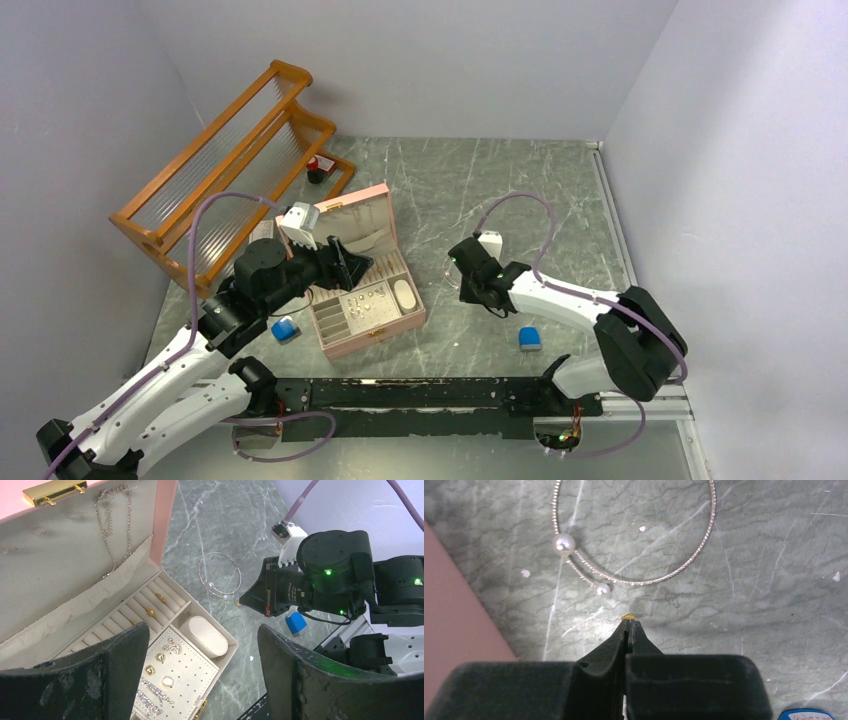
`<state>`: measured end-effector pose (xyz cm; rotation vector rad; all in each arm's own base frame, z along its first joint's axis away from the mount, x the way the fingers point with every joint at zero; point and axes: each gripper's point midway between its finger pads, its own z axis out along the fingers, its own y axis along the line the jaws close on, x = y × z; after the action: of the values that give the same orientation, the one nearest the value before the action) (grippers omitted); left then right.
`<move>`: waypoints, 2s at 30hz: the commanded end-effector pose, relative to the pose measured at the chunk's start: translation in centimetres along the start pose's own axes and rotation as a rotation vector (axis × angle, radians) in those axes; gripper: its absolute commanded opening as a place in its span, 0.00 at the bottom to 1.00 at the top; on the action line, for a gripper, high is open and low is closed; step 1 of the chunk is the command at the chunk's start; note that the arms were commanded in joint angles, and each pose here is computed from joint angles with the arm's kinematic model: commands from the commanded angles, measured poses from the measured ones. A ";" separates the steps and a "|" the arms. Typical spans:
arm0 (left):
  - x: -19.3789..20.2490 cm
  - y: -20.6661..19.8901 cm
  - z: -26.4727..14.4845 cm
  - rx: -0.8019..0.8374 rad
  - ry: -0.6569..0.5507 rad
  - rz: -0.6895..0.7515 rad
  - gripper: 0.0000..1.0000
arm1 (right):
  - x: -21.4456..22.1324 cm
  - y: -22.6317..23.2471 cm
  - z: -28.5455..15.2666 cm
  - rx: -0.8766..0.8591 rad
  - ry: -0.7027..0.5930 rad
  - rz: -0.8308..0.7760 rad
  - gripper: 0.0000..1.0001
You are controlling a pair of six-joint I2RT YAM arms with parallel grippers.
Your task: Organize the mixed jewelry
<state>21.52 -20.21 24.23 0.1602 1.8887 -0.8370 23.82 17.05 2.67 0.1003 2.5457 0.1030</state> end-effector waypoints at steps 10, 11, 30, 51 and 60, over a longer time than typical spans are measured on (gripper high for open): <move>0.4 -2.8 0.4 0.136 0.032 -0.118 0.95 | -6.0 6.5 -8.3 -0.489 -0.219 0.211 0.00; 0.5 -3.2 0.4 0.157 0.036 -0.130 0.95 | -6.4 7.1 -9.2 -0.541 -0.228 0.226 0.00; -0.3 -10.8 0.4 0.574 0.118 -0.535 0.85 | -8.1 13.8 -22.6 -1.311 -0.232 0.362 0.00; -0.7 -12.2 0.7 0.678 0.132 -0.574 0.41 | -8.2 14.6 -24.8 -1.424 -0.215 0.332 0.00; -0.4 -12.4 0.9 0.696 0.153 -0.574 0.27 | -8.3 14.6 -25.0 -1.431 -0.218 0.329 0.00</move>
<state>17.26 -29.92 28.65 0.0378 1.7923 -1.8646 17.44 29.57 28.23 -0.0176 1.7283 1.7928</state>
